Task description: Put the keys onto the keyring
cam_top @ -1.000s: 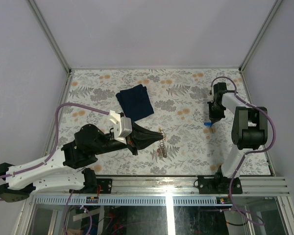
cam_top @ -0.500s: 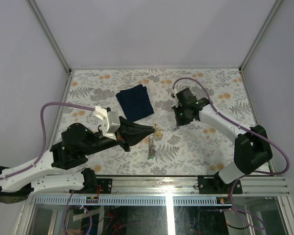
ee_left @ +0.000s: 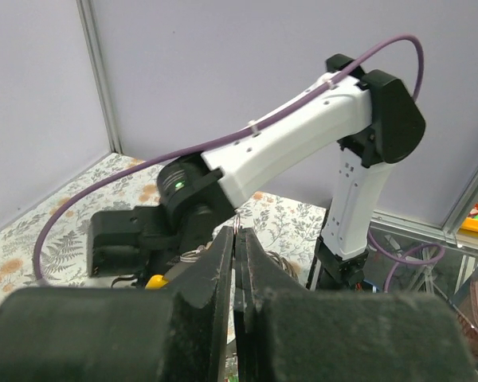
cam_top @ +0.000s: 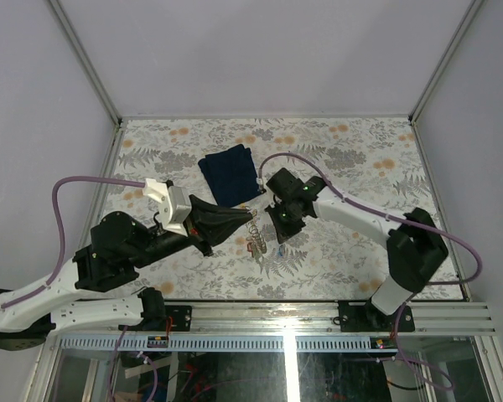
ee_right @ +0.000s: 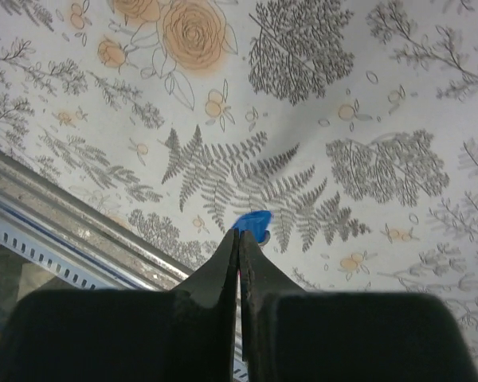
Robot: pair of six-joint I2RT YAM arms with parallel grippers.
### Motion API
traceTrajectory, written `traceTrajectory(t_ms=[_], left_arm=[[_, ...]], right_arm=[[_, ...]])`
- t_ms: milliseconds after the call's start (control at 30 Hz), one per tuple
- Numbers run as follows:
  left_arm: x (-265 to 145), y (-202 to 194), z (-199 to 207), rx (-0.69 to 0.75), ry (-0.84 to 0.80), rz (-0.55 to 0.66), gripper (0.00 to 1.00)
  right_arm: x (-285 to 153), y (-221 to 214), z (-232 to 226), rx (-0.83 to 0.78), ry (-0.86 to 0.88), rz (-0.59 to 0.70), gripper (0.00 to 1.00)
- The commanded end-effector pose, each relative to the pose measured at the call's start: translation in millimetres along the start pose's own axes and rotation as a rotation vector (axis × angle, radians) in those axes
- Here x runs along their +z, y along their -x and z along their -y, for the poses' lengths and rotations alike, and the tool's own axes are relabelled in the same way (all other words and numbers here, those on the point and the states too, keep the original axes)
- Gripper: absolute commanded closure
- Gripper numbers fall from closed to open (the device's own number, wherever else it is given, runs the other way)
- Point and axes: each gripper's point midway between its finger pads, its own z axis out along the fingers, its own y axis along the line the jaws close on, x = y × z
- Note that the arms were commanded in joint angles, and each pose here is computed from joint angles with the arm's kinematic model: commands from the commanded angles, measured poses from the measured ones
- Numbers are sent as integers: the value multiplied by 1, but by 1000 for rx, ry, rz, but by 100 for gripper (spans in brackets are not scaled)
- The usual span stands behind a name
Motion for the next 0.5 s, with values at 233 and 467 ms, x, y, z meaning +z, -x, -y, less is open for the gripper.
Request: traceTrajectory(t_ms=[233, 467], left_arm=[[1, 9, -1, -22, 9, 36, 100], [1, 7, -1, -31, 9, 30, 100]], right_arm=[[57, 45, -2, -70, -5, -54, 100], [76, 72, 5, -106, -59, -37, 100]])
